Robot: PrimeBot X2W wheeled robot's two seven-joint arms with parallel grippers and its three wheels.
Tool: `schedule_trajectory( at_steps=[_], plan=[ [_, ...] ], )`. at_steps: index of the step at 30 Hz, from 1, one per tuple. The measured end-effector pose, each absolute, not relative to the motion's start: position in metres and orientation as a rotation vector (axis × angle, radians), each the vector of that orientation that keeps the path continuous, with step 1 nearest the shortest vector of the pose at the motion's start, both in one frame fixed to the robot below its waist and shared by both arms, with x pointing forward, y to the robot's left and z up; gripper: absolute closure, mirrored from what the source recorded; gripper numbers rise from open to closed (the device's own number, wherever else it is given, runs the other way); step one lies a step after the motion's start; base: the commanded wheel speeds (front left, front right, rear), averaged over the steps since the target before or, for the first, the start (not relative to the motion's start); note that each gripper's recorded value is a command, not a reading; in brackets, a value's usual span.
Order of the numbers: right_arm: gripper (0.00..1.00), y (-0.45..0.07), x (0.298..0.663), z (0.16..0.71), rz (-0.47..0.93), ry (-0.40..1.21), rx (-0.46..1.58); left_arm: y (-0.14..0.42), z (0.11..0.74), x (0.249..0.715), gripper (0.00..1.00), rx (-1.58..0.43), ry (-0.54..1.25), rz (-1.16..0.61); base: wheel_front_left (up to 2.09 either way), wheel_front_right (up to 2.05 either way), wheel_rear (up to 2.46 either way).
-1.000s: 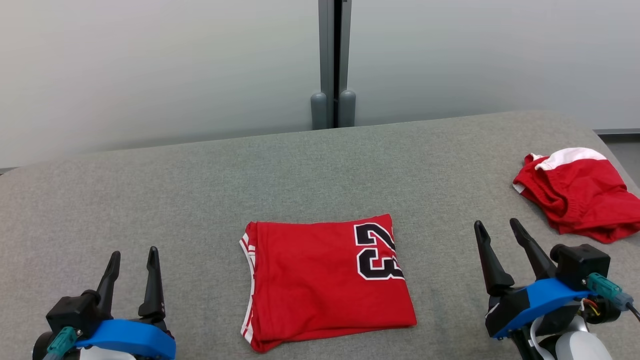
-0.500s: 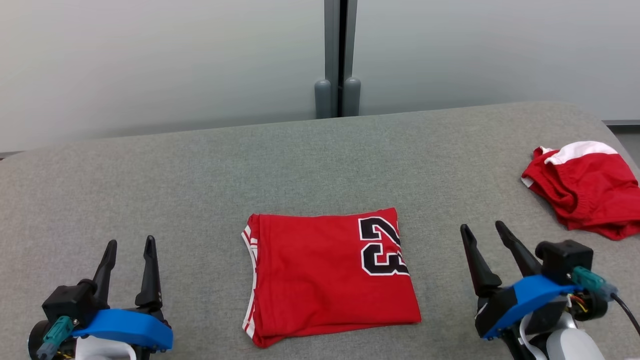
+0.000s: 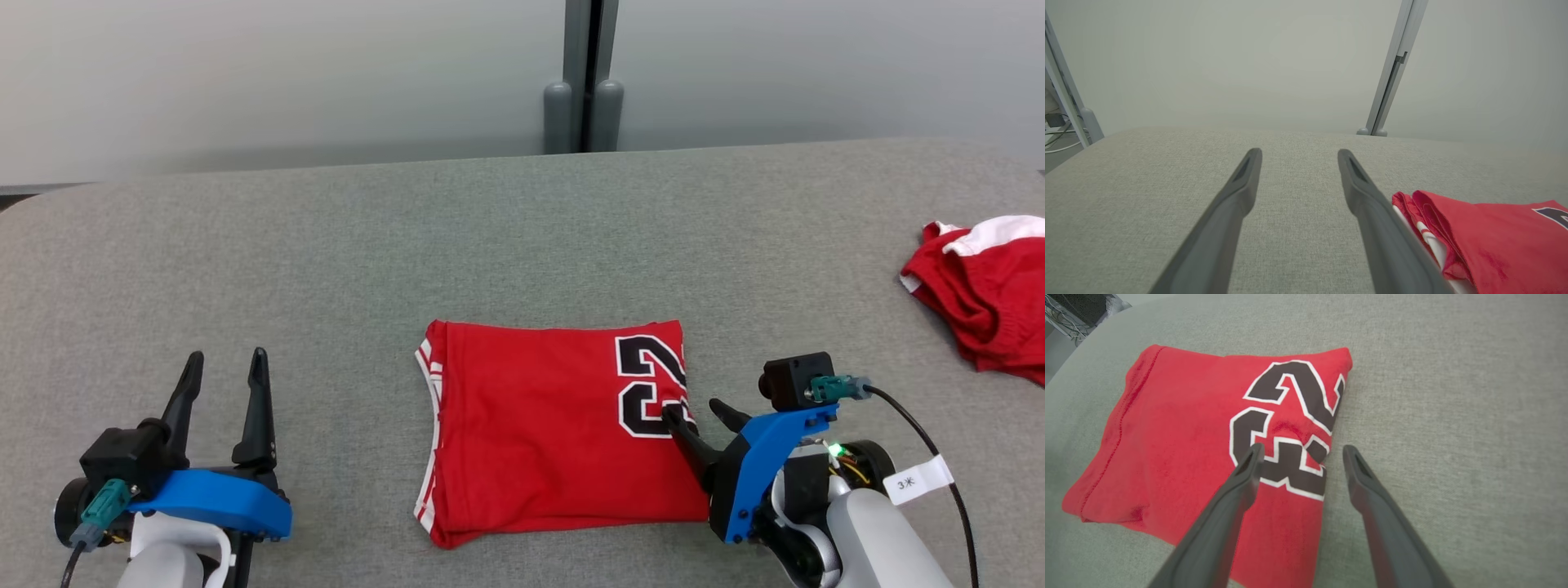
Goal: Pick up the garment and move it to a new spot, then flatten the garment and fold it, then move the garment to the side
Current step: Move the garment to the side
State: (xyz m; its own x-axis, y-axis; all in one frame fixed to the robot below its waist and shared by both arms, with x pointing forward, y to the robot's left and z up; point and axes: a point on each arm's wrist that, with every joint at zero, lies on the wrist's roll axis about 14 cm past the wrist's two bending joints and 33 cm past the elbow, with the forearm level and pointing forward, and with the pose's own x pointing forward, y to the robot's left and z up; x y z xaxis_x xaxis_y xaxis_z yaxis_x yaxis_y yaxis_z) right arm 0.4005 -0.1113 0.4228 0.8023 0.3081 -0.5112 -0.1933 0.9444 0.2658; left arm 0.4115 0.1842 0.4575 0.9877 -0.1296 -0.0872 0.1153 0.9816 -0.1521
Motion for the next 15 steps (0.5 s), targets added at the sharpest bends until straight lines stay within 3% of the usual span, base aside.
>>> schedule_trajectory(
  at_steps=[9, 10, 11, 12, 15],
  plan=[
    [0.00, -0.092, 0.403, 0.377, 0.313, 0.754, 0.206, 0.195, 0.462, 0.415, 0.00, -0.135, 0.079, -0.107, 0.00, 0.00, 0.00],
    [0.15, -0.088, 0.403, 0.376, 0.326, 0.761, 0.209, 0.195, 0.462, 0.415, 0.00, -0.136, 0.077, -0.106, 0.00, 0.00, 0.00],
    [0.81, -0.083, 0.405, 0.377, 0.342, 0.755, 0.199, 0.195, 0.462, 0.415, 0.00, -0.137, 0.076, -0.106, 0.00, 0.00, 0.00],
    [1.00, -0.080, 0.407, 0.378, 0.351, 0.742, 0.182, 0.194, 0.462, 0.416, 0.00, -0.139, 0.075, -0.107, 0.00, 0.00, 0.00],
    [1.00, -0.078, 0.410, 0.378, 0.368, 0.742, 0.130, 0.190, 0.462, 0.419, 0.00, -0.142, 0.071, -0.116, 0.00, 0.00, 0.00]
  ],
)
